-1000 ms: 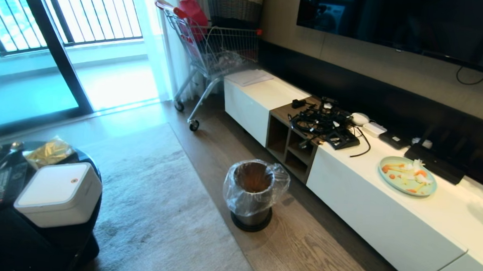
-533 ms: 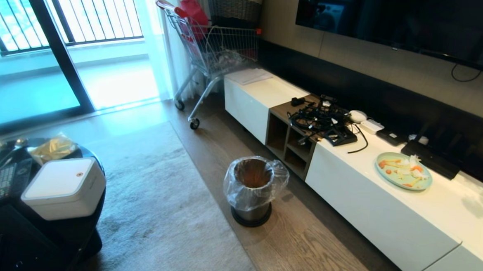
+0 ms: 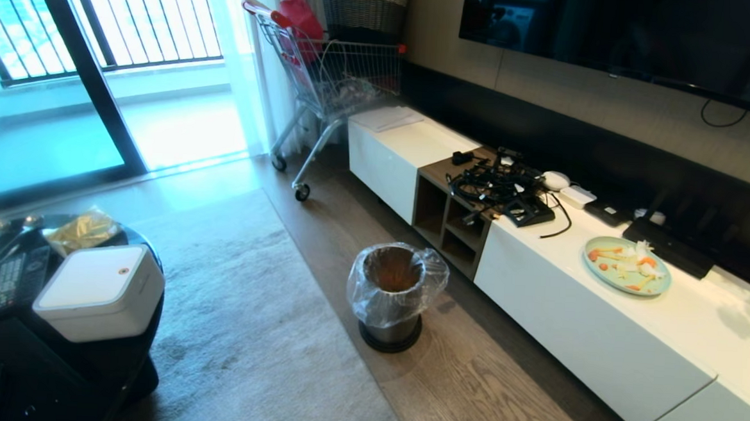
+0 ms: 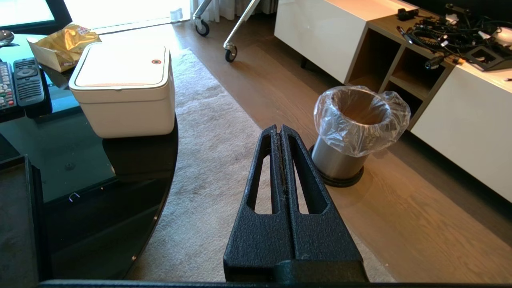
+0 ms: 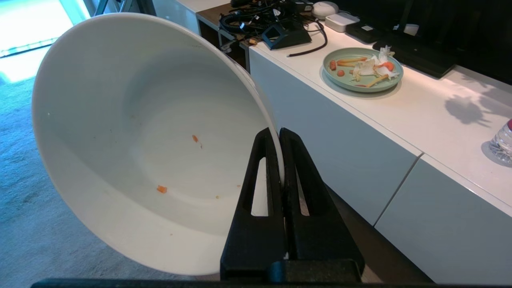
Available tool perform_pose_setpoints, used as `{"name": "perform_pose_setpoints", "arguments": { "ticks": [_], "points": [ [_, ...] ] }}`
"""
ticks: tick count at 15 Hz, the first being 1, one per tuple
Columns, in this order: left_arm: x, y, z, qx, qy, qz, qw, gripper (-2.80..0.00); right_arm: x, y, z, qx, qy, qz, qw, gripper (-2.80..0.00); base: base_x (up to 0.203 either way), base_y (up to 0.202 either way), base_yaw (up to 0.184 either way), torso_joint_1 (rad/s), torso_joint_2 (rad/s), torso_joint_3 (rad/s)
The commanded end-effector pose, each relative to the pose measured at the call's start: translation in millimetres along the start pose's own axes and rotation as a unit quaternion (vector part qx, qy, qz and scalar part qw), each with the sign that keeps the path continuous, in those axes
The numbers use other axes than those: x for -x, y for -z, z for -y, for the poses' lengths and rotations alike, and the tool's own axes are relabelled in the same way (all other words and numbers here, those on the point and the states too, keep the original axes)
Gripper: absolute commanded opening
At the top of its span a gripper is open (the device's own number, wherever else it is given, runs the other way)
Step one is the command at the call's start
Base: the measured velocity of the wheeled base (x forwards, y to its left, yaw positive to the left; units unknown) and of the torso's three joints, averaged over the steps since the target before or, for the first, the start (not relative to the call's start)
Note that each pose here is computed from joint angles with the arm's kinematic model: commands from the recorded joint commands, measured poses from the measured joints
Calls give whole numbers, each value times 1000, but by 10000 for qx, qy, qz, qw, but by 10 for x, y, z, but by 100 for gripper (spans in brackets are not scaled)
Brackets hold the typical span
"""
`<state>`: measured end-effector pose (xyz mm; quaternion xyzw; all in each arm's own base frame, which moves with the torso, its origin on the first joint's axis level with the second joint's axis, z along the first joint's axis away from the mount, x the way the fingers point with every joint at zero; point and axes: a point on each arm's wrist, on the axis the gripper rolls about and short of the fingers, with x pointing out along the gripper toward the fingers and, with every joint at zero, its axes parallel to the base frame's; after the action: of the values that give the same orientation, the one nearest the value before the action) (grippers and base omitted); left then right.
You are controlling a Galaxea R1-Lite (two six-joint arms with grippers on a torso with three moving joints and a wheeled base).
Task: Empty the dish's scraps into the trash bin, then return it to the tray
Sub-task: Put the bowl back to the table
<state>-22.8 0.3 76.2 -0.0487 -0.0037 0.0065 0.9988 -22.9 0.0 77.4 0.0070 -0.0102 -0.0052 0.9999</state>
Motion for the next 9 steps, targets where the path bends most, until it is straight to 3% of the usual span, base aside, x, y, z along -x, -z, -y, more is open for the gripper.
{"name": "perform_pose_setpoints", "arguments": {
  "ticks": [1,9],
  "points": [
    [0,0,0,4,-2,5,10000,-280,-1,-1,0,-6,1,-2,10000,-280,0,0,0,0,0,0],
    [0,0,0,4,-2,5,10000,-280,-1,-1,0,-7,1,-2,10000,-280,0,0,0,0,0,0]
  ]
}}
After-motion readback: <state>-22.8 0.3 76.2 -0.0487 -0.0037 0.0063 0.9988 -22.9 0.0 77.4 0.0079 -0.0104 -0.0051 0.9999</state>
